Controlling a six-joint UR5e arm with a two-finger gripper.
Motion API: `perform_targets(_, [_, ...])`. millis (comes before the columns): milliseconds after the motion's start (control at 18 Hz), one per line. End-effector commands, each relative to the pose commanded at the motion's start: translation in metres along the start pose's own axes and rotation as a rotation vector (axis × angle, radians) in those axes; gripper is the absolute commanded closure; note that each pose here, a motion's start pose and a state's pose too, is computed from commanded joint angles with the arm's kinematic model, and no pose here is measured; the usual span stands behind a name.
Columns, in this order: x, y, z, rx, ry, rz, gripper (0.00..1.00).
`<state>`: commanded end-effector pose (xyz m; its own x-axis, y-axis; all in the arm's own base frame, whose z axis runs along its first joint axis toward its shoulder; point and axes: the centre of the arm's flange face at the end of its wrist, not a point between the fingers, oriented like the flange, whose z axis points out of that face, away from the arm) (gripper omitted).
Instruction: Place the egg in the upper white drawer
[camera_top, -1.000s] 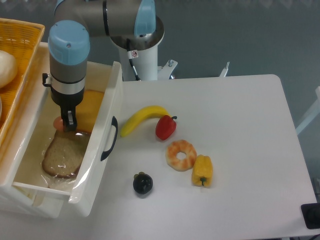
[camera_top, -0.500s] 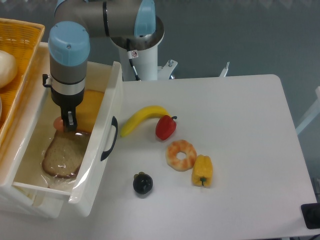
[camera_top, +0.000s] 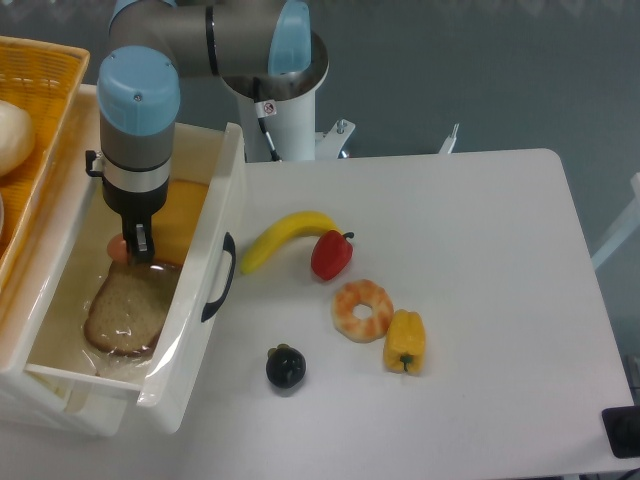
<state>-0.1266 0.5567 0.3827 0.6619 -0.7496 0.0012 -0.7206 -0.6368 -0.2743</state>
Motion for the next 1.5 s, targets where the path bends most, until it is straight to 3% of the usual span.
perform_targets(1278, [-0.0006, 0.0006, 0.0075, -0.024, 0.010, 0.001, 0.47])
perform_targets(1500, [0.0003, -0.0019, 0.0074, -0.024, 0.010, 0.006, 0.43])
